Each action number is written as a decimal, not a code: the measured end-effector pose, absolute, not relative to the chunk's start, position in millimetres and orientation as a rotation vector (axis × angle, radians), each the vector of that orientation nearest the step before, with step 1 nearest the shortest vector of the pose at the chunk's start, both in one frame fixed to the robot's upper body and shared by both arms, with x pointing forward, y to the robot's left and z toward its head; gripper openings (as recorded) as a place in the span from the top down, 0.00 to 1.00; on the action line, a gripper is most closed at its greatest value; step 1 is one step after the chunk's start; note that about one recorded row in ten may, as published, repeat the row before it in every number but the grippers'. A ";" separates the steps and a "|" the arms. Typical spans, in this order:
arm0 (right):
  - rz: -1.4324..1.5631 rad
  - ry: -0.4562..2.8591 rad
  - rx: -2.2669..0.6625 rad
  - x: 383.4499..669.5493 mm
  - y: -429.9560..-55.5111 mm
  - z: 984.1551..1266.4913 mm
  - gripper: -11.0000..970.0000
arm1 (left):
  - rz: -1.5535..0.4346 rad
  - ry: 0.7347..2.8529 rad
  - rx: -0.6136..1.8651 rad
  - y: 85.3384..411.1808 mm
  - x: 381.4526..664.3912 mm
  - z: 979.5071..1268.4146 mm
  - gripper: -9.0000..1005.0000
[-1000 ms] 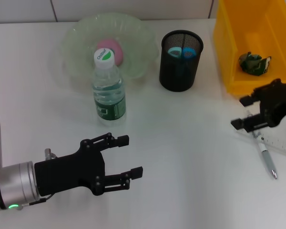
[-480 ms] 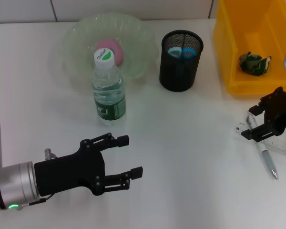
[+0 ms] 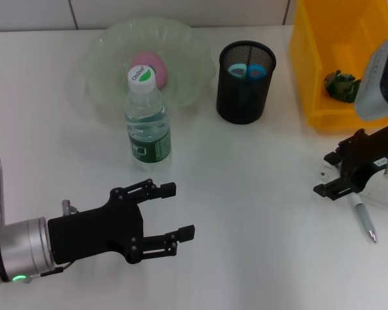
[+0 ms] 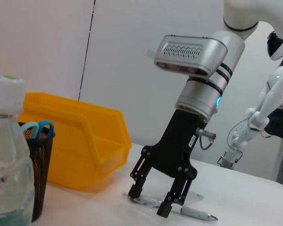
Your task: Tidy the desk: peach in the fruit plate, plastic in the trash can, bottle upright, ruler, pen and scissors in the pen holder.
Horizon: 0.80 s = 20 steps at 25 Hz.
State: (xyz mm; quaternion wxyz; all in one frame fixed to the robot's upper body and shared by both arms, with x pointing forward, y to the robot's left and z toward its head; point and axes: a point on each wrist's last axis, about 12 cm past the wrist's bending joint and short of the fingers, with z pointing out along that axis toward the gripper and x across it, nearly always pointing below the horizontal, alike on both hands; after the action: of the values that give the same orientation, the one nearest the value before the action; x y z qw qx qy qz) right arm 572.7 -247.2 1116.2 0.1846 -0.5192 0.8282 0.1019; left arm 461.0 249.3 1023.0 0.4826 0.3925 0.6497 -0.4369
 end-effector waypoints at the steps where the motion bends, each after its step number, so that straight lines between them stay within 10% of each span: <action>1: 0.283 2.335 -1.465 573.0 -246.2 1114.9 0.28 | -1.065 1.583 0.957 249.3 461.0 1023.0 0.17; 20: 0.291 2.319 -1.391 575.2 -248.9 1117.5 0.60 | -1.064 1.587 0.950 250.0 460.1 1022.4 0.17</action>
State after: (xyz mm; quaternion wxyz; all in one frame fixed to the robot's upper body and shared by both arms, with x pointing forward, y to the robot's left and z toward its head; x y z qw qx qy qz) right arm 575.2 -248.9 1117.5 0.2092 -0.5002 0.8337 0.1047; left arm 460.1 250.0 1022.4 0.4830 0.3899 0.6512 -0.4366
